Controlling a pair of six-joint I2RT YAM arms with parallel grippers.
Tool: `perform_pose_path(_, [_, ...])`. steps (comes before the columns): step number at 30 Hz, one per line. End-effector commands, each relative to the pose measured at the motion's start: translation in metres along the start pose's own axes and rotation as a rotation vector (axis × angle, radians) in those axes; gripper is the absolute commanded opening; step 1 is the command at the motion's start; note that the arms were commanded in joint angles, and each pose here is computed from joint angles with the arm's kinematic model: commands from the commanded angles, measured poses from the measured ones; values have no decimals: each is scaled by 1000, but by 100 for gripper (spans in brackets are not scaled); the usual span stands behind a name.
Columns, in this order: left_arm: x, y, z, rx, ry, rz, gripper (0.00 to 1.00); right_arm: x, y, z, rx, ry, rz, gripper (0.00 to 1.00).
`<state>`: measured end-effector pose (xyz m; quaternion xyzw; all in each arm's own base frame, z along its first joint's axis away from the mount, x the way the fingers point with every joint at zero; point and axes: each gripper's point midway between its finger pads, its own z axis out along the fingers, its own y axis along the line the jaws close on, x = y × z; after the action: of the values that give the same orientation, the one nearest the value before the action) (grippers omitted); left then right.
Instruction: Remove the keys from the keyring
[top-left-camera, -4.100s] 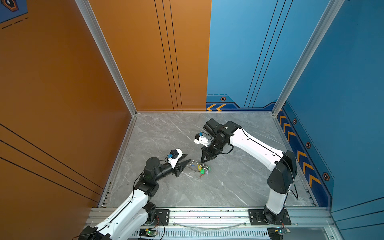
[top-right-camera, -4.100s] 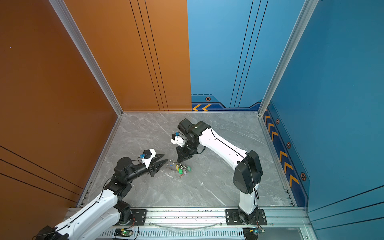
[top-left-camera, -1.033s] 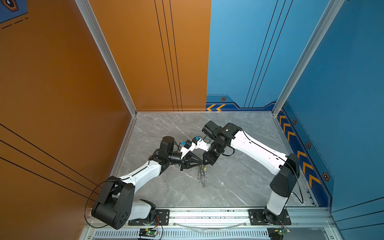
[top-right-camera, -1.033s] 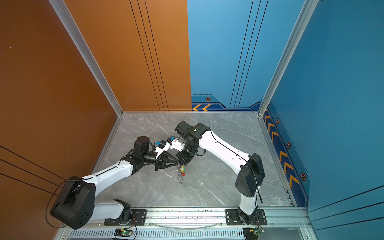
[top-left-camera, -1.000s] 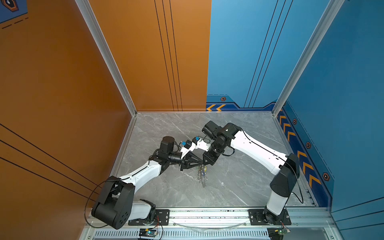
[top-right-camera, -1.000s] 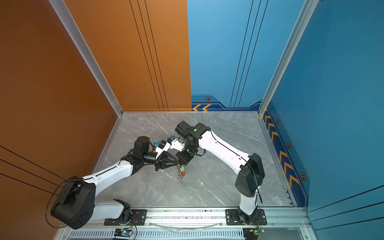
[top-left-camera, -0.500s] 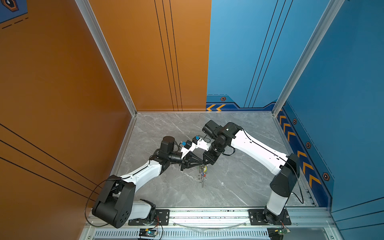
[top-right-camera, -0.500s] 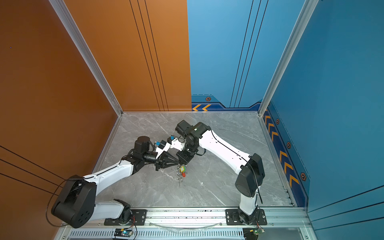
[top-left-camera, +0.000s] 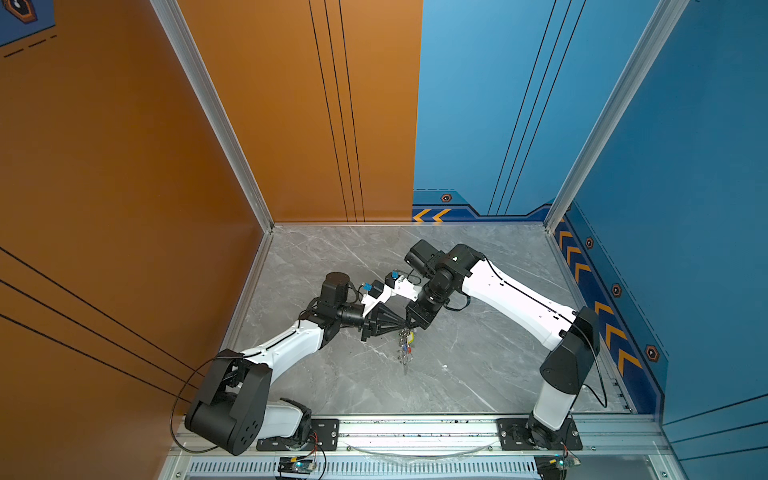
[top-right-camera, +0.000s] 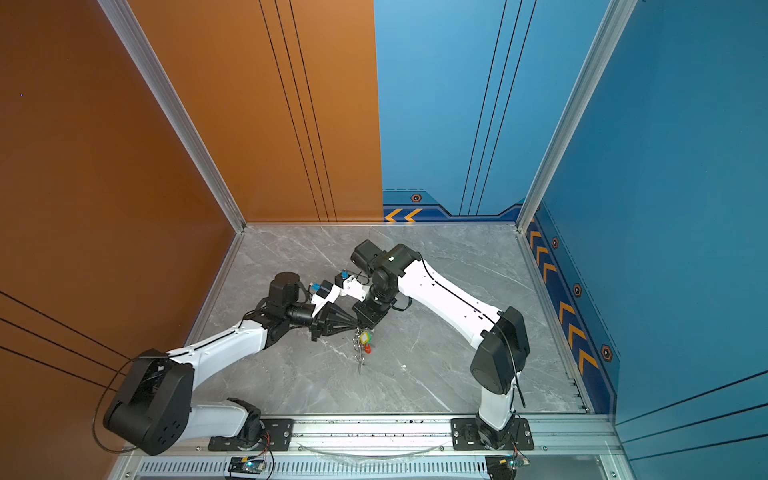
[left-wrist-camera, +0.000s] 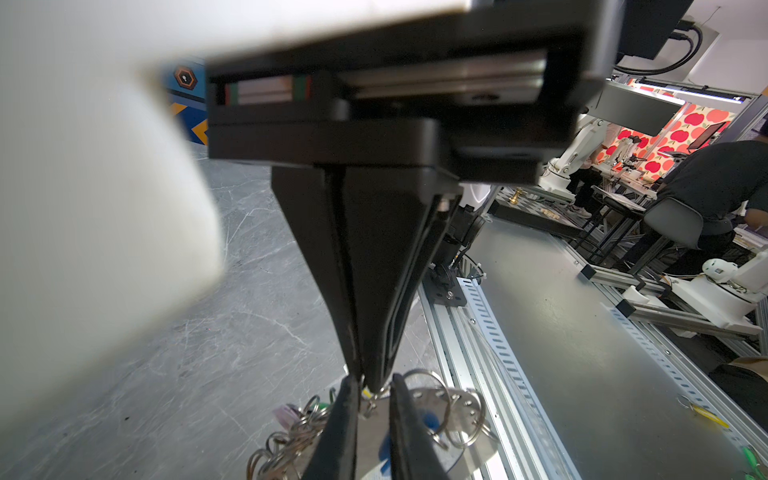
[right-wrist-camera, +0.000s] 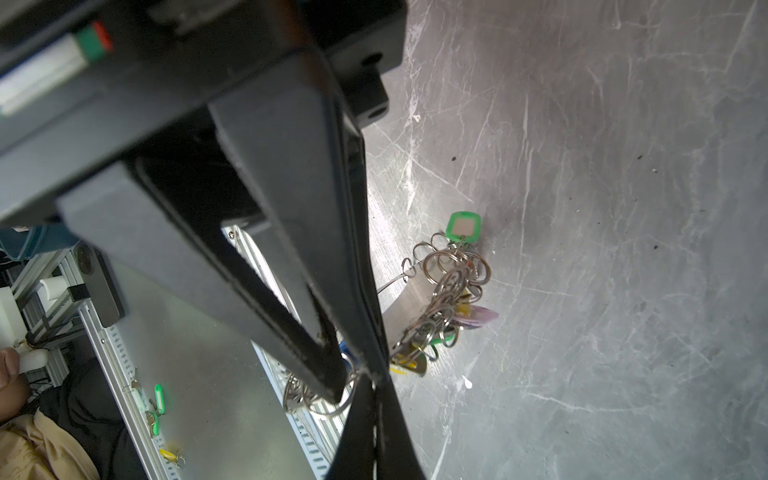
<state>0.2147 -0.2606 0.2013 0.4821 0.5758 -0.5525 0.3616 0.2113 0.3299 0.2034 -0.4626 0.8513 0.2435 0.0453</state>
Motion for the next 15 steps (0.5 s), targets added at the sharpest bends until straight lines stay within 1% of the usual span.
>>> perform_pose_path(1, [7,2,-5,-41,13,-56,16,-24,24,-27,-48,-139,-94,0])
perform_pose_path(6, [1,1,-10,-62,3,-30,16,-25,25,-26,-54,-149,-94,0])
perform_pose_path(13, [0,2,-16,-82,-6,-30,15,-27,25,-32,-50,-173,-100,0])
perform_pose_path(15, [-1,2,-17,-85,-9,-27,14,-23,23,-25,-55,-158,-88,0])
